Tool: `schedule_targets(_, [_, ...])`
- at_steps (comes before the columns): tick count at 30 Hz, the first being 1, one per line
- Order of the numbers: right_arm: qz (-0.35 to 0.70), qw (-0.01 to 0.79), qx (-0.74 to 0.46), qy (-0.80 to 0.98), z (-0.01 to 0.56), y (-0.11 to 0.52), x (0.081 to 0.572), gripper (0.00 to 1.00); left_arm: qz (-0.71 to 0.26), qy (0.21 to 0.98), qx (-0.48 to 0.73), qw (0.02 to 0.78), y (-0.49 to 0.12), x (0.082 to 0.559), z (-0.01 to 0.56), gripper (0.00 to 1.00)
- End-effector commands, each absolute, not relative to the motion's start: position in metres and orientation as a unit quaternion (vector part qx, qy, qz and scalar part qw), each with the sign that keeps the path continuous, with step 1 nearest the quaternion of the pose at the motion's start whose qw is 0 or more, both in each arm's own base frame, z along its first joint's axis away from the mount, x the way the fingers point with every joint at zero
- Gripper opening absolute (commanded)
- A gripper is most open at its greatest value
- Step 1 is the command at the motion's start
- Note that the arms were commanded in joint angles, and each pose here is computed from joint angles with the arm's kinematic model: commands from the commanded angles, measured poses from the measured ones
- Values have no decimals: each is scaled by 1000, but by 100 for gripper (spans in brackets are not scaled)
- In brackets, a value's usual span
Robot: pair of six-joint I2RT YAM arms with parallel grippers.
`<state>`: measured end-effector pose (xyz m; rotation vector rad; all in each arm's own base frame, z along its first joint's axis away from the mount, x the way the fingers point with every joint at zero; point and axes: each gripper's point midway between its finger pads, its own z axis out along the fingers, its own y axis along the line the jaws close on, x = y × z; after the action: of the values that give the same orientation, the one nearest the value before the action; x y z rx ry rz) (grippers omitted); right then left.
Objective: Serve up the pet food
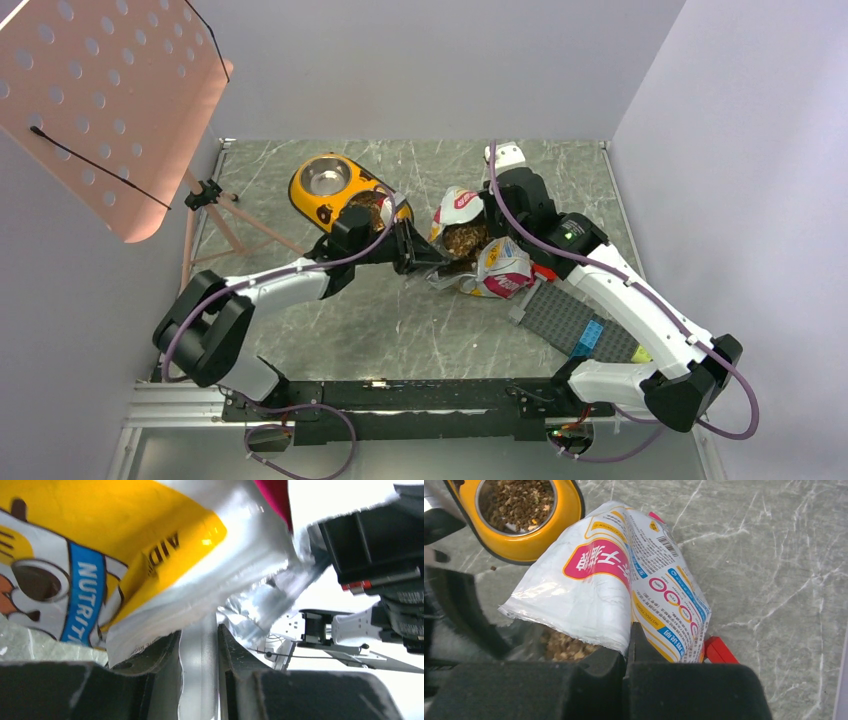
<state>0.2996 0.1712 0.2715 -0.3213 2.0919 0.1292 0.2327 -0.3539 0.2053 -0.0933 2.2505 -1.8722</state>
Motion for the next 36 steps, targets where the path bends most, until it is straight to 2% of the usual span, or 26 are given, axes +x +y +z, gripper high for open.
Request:
schedule_targets(1, [59, 584, -76, 806, 347, 154, 308, 0, -660, 738, -11, 137, -343, 222, 229, 0])
schedule_targets(9, [55, 585, -75, 806, 349, 152, 310, 0, -679, 724, -1, 124, -333, 202, 241, 0])
schedule_targets(12, [59, 585, -77, 805, 347, 153, 311, 0, -664, 741, -33, 98, -336, 207, 231, 0])
schedule_targets(15, [61, 583, -77, 806, 347, 154, 313, 0, -593, 797, -78, 82, -334, 212, 210, 0])
schedule_targets(17, [62, 585, -76, 805, 349, 154, 312, 0, -522, 842, -48, 127, -326, 213, 217, 0])
schedule_targets(19, [62, 587, -76, 804, 351, 152, 310, 0, -501, 851, -10, 161, -325, 213, 234, 0])
schedule_targets(21, [58, 584, -77, 806, 345, 151, 310, 0, -551, 821, -7, 151, -330, 208, 237, 0])
schedule_targets(25, [67, 583, -74, 806, 346, 154, 311, 0, -593, 795, -68, 110, -327, 206, 206, 0])
schedule_targets(27, [69, 586, -74, 804, 350, 154, 311, 0, -620, 773, -67, 117, -329, 204, 223, 0])
schedule_targets(31, [62, 586, -75, 805, 348, 151, 311, 0, -572, 806, -39, 147, -324, 210, 237, 0])
schedule_targets(36, [72, 583, -76, 806, 347, 156, 310, 0, -611, 781, -47, 120, -335, 204, 231, 0])
